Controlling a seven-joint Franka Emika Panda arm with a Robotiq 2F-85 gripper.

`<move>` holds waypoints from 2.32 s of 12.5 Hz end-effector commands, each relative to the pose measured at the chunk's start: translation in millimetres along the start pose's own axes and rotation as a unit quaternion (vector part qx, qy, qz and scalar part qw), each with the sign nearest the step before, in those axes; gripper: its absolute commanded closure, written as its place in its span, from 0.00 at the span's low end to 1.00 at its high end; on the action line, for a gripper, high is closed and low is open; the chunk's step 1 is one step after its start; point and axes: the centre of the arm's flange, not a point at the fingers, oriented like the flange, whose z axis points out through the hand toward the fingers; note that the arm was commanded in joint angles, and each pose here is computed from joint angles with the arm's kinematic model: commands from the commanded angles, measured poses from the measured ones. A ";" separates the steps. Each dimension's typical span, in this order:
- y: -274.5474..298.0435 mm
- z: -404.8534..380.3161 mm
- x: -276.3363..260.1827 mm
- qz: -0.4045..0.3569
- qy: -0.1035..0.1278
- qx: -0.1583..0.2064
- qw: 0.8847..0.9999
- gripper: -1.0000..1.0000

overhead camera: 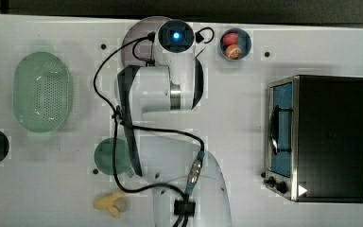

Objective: Pick ketchup from plate and place it on table.

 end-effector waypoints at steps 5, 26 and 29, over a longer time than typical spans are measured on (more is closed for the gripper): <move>-3.8 55.4 17.5 -0.037 0.028 0.000 0.999 0.00; 13.9 -91.9 40.8 0.022 0.042 0.003 0.999 0.37; 34.8 -145.0 24.0 0.082 0.018 0.025 0.996 0.37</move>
